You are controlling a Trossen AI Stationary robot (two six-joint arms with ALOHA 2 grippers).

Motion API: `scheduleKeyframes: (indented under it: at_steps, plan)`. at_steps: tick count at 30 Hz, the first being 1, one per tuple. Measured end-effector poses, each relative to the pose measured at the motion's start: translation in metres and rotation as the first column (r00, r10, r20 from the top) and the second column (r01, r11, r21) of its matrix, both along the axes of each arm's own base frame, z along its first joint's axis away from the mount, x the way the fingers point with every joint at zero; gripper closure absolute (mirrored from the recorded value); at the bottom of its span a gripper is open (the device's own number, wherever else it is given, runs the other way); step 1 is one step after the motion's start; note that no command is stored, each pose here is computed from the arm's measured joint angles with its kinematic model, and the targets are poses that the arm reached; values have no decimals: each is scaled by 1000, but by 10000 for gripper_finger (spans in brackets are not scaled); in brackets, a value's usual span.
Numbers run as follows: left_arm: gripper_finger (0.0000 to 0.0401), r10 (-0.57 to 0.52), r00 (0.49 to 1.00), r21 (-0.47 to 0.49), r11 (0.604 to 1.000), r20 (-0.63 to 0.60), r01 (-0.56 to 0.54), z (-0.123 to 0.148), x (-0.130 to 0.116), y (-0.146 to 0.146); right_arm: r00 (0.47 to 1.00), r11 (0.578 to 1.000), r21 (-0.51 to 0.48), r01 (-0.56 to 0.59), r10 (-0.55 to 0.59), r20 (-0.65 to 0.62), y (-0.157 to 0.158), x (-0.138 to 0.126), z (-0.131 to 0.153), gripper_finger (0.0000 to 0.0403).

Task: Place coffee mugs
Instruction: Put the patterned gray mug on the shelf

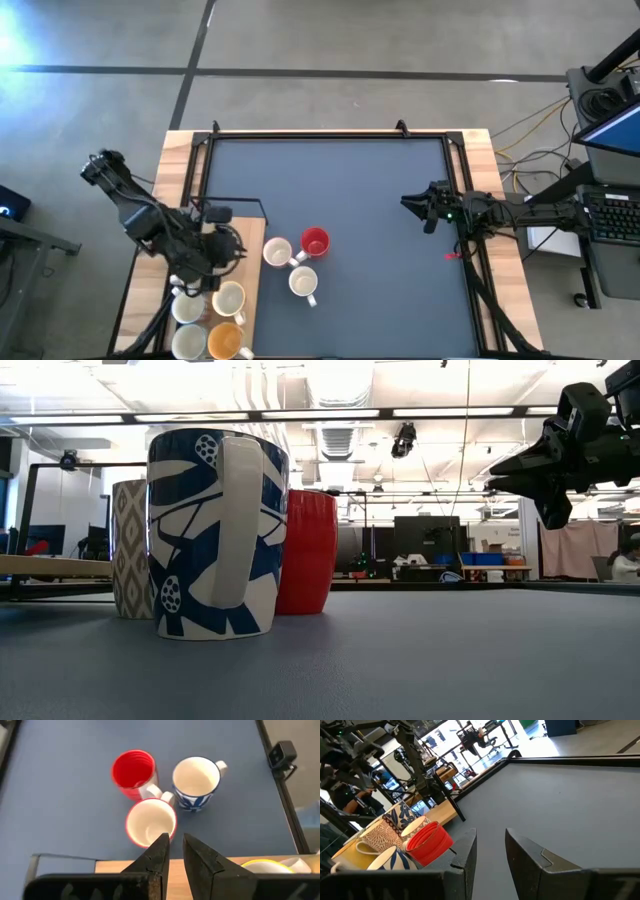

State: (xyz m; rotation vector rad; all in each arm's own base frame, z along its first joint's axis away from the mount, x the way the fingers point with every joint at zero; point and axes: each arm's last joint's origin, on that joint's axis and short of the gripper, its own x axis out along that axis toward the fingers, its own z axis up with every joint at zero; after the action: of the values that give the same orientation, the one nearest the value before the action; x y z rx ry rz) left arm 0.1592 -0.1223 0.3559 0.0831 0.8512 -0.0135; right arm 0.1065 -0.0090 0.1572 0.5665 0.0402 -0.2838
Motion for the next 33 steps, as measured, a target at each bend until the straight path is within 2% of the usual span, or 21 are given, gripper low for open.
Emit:
scheduleKeyframes:
  at_steps: [9, 12, 21, 33]
  plan:
    - [365, -144, 986, -40, 989, -87, 141, -9, 31, 7, 1000, 1000, 0, 0, 0, 0, 0, 0, 0, 312]
    - [365, -143, 982, -17, 990, -126, 142, -14, 40, 15, 1000, 1000, 0, 0, 0, 0, 0, 0, 0, 312]
    - [357, -140, 953, -45, 990, -269, 133, -43, 74, 16, 1000, 1000, 0, 0, 0, -1, 0, 0, 0, 312]
    - [298, -158, 900, 22, 983, -405, 182, -83, 104, 5, 1000, 1000, 0, 0, 0, 0, 0, 0, 0, 312]
